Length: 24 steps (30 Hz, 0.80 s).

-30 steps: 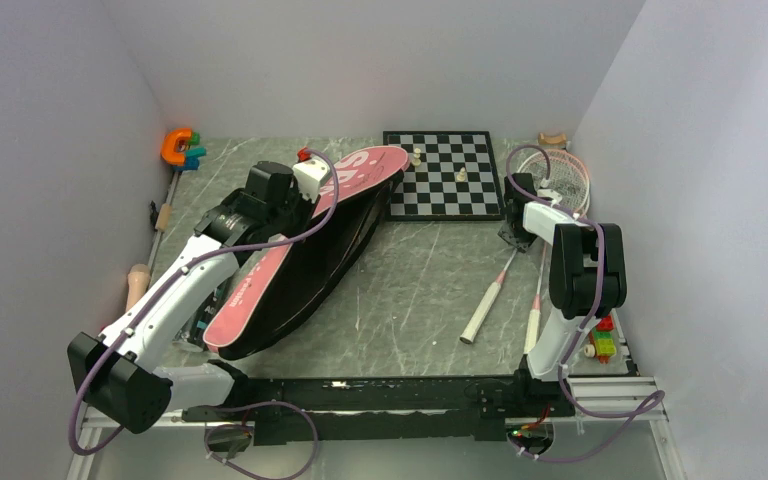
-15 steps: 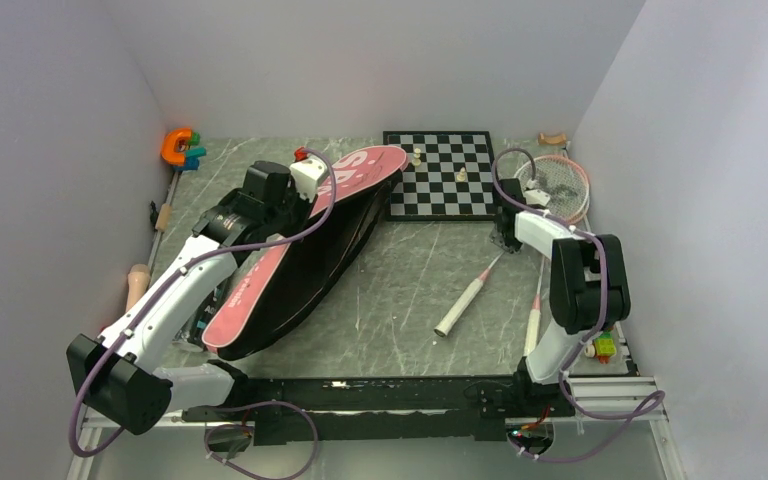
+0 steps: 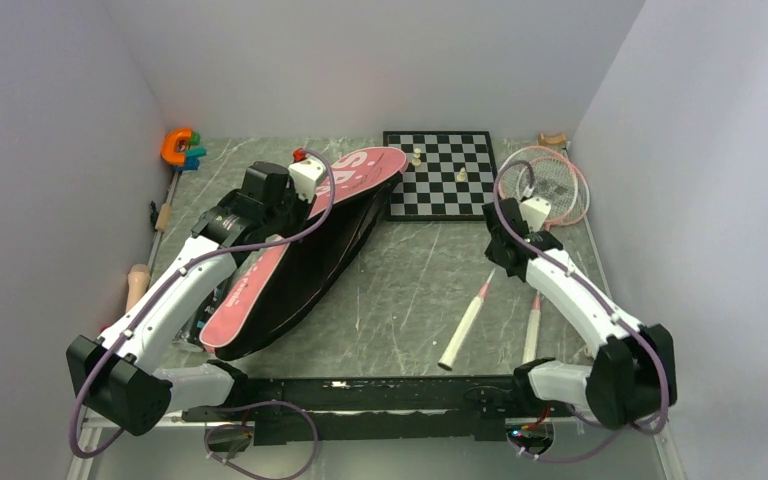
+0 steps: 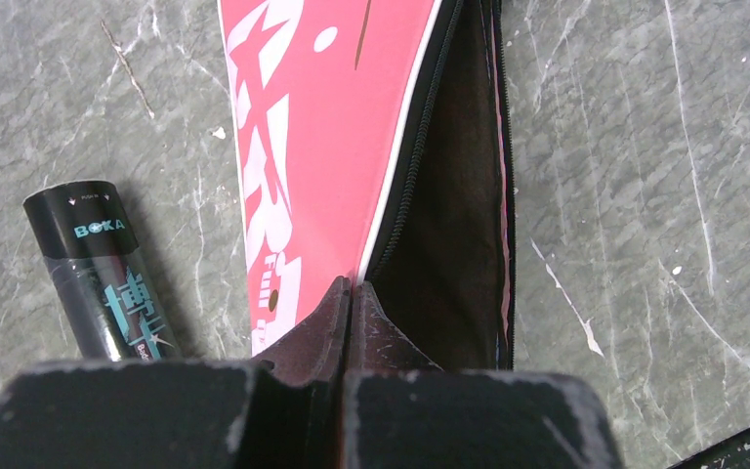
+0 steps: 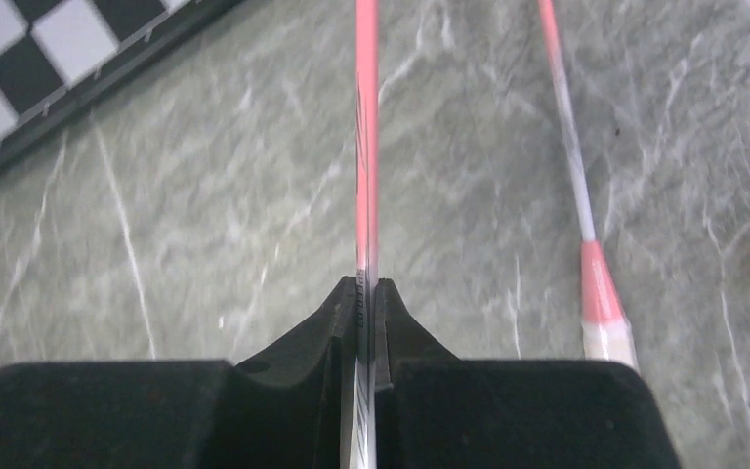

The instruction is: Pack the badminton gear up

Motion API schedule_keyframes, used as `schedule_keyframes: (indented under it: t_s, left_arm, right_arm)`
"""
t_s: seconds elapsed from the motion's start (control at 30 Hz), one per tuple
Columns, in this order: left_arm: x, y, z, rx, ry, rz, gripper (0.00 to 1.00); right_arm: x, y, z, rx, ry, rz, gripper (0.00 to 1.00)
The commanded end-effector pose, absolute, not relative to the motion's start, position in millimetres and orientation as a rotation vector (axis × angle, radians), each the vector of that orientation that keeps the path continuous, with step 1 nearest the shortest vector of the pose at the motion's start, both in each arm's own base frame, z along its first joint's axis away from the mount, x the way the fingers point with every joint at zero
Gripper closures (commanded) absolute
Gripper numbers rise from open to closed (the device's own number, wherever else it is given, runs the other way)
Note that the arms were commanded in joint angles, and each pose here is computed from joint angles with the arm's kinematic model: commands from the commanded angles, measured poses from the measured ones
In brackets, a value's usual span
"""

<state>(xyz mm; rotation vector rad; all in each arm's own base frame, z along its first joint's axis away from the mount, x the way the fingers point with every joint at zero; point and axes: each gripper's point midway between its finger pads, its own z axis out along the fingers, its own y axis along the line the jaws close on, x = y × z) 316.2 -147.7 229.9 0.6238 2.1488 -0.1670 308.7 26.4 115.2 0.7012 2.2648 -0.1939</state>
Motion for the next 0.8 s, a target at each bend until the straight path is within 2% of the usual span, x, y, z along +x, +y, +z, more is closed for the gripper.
schedule_keyframes:
  t_s: [0.0, 0.37, 0.77]
  left_arm:
    - [326, -155, 244, 0.599, 2.090, -0.206, 1.00]
    - [364, -165, 217, 0.503, 2.154, -0.176, 1.00]
    - [382, -177, 214, 0.441, 2.168, -0.210, 1.00]
  right_arm:
    - [271, 50, 139, 0.601, 2.281, -0.135, 1.00]
    - [185, 131, 178, 0.187, 2.402, -0.040, 1.00]
    - [134, 216, 175, -0.269, 2.476, -0.004, 1.00]
